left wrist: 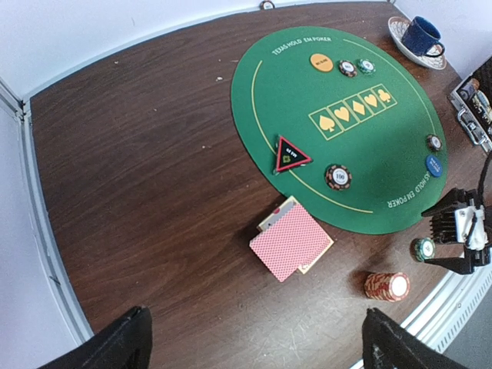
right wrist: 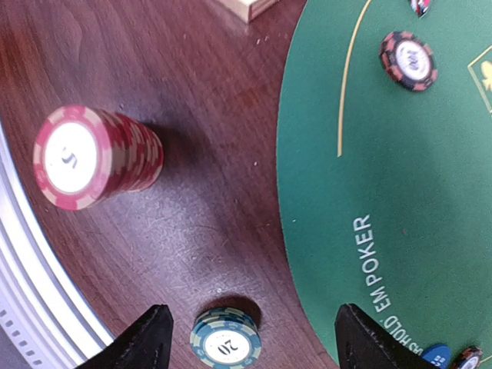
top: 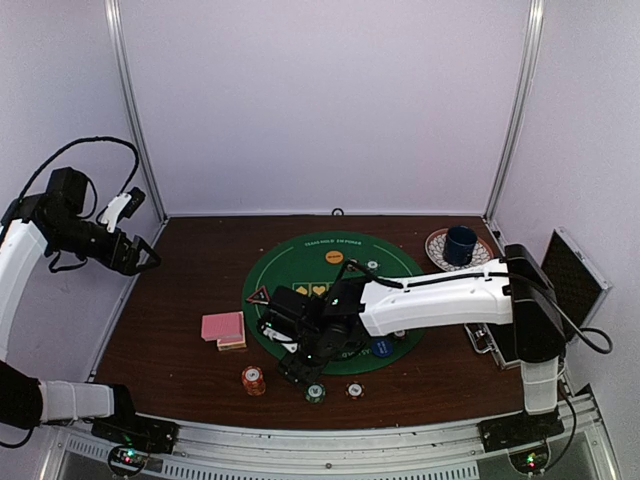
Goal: Distribute texas hold em gaming equipment
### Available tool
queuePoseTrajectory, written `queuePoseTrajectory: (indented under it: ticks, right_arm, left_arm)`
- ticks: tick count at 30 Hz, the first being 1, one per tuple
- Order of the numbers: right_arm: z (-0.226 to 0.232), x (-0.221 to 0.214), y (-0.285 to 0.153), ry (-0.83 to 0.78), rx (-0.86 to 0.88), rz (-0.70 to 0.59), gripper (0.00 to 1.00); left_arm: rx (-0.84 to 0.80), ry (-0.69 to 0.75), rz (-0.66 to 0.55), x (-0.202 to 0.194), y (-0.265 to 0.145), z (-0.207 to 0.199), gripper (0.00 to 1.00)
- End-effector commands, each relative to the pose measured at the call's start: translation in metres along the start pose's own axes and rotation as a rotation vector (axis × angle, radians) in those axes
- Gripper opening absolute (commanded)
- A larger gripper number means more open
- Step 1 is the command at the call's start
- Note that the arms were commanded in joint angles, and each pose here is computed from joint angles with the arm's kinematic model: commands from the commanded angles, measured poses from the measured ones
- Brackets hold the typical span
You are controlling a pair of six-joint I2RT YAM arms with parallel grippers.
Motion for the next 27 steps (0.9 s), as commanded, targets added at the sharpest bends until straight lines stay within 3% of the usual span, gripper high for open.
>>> queuePoseTrajectory:
  ticks: [1, 27]
  right_arm:
    - [0.0, -0.008, 0.013, 0.013, -0.007, 0.02, 0.76]
    - [-0.001, -0.028, 0.021, 0.04, 0.027, 0.059, 0.72]
  left_arm:
    - [0.006, 0.029, -0.012, -0.001, -0.003, -0.003, 0.97]
    - [-0.006, 0.024, -0.019, 0.001, -0.007, -0.005, 0.98]
Point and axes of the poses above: each gripper's point midway between its finger pads, its own y axis out along the fingers, its own z axis along the line the jaws close on, x = y × z, the point moved 6 cm from there along -y, back along the fingers, and after that the axes turned 11 degrees about y, right-handed, at the moved point
